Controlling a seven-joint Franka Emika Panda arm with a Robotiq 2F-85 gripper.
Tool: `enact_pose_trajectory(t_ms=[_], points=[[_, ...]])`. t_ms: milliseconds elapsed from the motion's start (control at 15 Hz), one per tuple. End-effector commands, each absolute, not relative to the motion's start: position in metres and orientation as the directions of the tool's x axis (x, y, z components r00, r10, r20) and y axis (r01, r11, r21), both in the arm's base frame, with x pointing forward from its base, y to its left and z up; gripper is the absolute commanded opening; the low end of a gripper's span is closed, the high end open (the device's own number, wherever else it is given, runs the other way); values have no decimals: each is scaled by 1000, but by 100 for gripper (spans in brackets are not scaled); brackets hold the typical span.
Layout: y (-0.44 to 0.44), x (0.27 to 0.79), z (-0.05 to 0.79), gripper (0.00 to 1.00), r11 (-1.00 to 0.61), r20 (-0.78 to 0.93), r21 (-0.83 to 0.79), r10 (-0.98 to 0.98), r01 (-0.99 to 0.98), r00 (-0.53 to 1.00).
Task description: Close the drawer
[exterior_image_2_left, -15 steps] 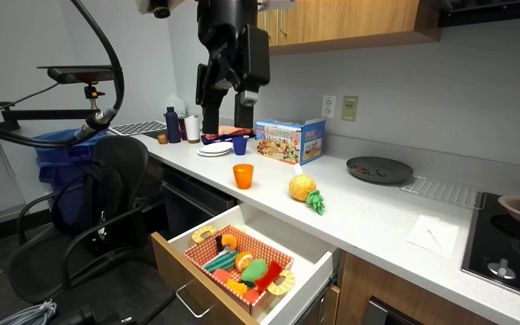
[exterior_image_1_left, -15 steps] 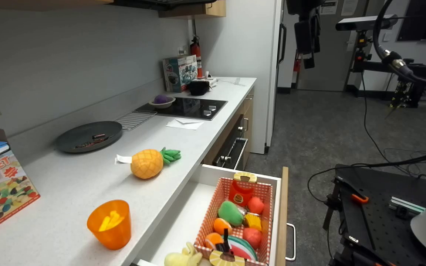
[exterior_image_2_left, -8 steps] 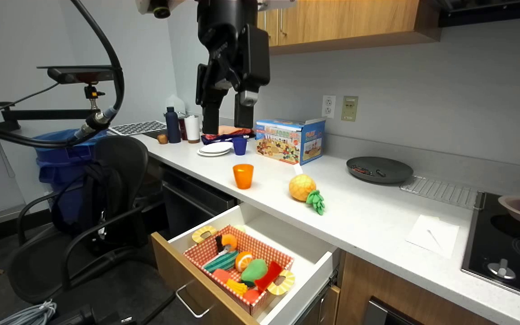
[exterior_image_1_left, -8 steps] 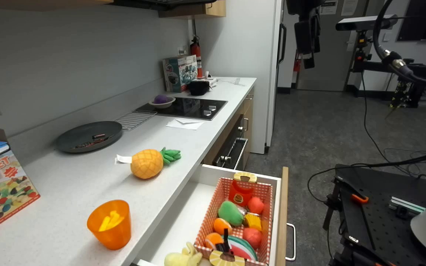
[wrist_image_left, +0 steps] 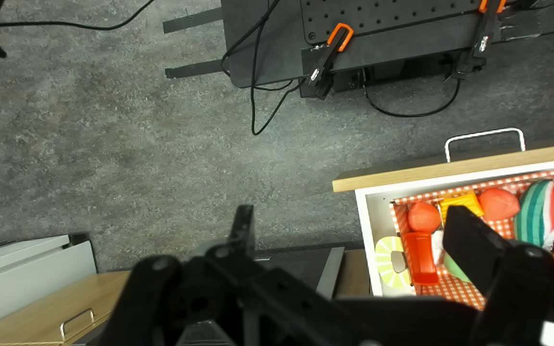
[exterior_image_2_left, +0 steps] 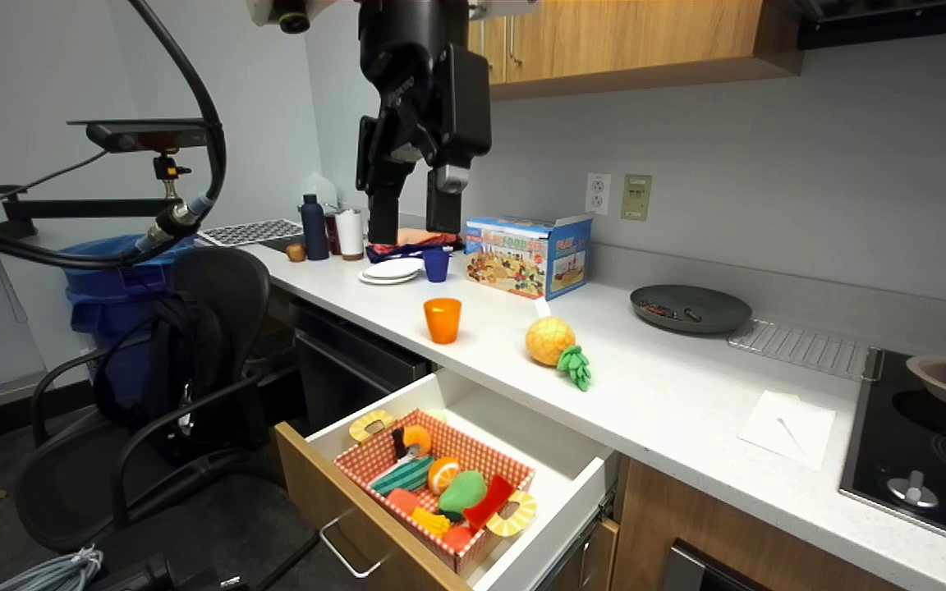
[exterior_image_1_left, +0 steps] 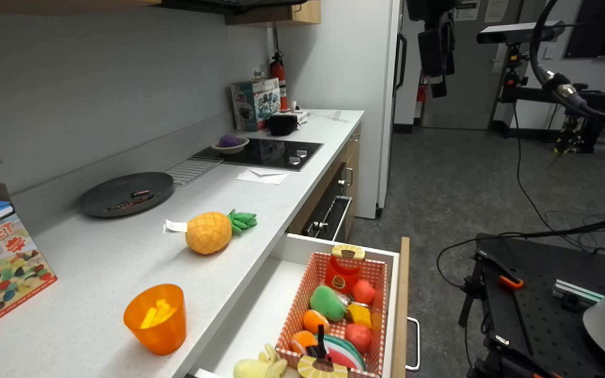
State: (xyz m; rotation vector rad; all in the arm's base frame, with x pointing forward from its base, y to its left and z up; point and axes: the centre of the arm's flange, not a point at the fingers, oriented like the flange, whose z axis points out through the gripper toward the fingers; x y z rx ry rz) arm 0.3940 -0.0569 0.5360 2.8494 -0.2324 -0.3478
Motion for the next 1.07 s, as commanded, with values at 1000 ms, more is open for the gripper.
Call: enact_pose_trajectory(t_ms=[1000], points=[[-111,467,616,100,-949,-137,301,-138,-92,981]])
